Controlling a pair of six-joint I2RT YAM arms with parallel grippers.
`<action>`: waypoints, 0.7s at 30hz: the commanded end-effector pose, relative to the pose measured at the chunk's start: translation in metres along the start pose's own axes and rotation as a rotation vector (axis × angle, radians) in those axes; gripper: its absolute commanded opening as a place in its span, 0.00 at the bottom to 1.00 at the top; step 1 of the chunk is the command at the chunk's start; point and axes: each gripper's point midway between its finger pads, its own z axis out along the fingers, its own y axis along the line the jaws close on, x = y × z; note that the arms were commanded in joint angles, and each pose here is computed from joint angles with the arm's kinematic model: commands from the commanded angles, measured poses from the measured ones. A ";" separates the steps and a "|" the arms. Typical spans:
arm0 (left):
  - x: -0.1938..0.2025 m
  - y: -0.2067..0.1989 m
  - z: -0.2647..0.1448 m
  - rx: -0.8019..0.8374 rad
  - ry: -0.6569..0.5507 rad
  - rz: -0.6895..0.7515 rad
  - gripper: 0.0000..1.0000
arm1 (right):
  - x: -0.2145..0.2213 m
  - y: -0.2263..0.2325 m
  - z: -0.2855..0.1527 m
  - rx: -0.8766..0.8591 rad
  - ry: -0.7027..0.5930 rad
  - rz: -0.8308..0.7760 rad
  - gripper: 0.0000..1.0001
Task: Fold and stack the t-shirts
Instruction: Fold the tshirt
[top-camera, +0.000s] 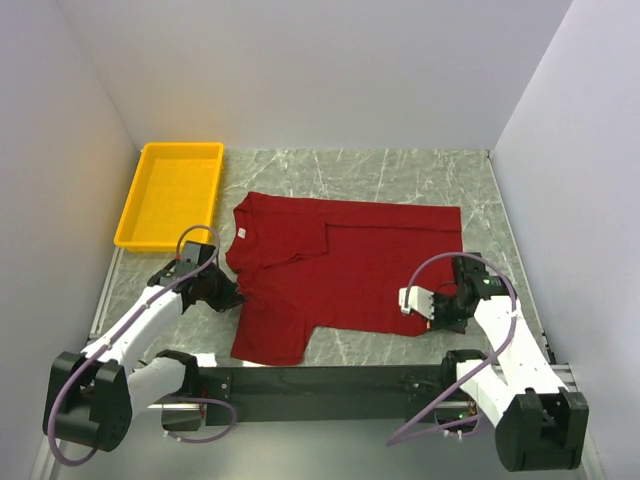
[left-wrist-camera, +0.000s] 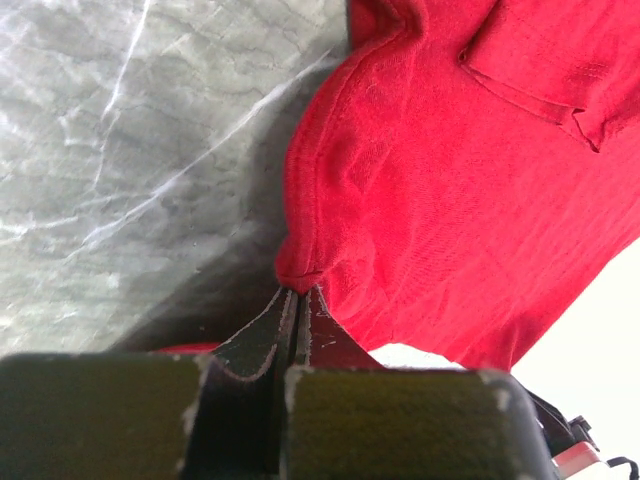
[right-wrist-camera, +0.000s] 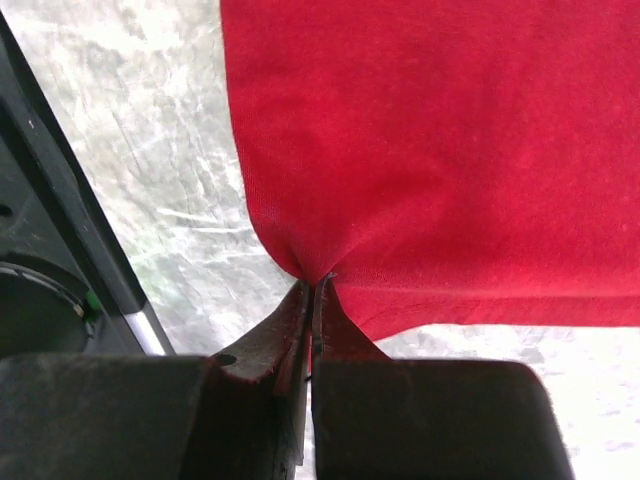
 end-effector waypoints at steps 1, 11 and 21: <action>-0.009 -0.012 -0.015 0.024 -0.049 0.027 0.01 | -0.004 -0.005 -0.009 0.048 -0.062 0.099 0.00; -0.019 -0.024 -0.032 0.060 -0.093 0.006 0.01 | 0.014 -0.029 -0.031 0.150 -0.117 0.246 0.00; -0.028 -0.054 -0.041 0.142 -0.094 -0.034 0.01 | 0.016 -0.055 -0.035 0.182 -0.189 0.352 0.00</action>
